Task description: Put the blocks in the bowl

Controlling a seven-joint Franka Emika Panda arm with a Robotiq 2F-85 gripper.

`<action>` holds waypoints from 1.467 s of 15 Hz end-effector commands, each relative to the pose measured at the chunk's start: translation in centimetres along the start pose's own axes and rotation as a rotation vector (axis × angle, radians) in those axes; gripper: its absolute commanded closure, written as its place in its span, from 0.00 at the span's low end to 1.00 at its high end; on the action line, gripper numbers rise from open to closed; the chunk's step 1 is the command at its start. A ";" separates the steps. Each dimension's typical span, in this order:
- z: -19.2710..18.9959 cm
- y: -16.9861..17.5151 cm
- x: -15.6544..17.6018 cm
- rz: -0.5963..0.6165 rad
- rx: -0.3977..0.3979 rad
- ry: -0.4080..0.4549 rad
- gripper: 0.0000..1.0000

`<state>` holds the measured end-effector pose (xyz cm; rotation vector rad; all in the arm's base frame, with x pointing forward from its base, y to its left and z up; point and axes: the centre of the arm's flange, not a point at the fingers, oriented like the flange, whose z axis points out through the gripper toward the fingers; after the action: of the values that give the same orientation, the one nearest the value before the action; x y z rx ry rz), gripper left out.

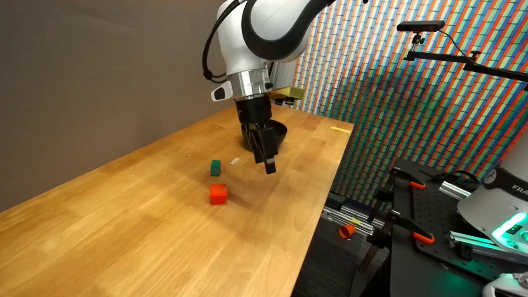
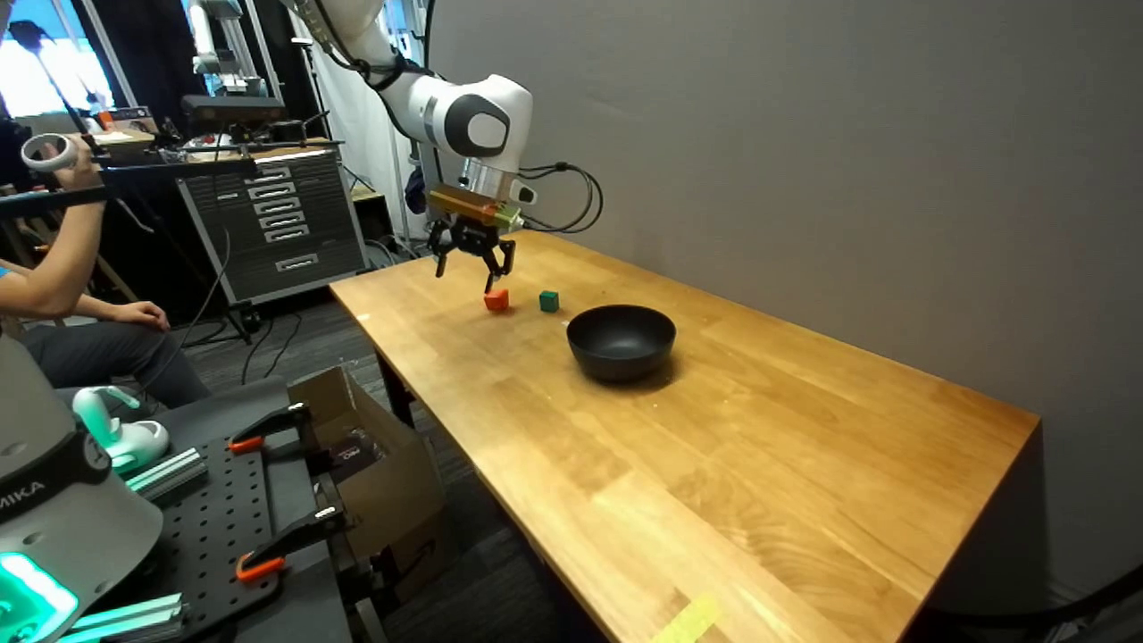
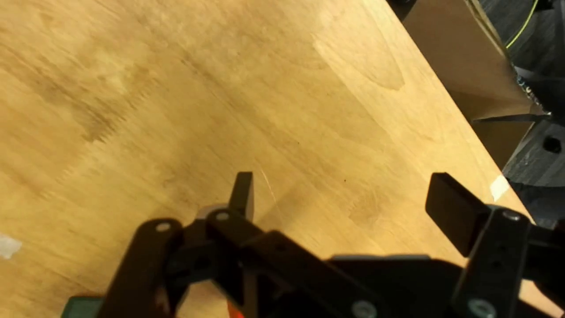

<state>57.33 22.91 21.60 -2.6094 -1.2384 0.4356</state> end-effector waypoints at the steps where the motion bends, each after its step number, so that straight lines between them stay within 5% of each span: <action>1: 0.2 0.9 2.9 -0.057 -0.016 0.006 0.00; 14: 3.3 10.2 7.1 0.110 -0.383 0.149 0.00; 22: 3.1 10.7 9.3 0.232 -0.379 0.135 0.00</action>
<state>67.63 22.21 13.22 -3.0171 -1.1160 0.0798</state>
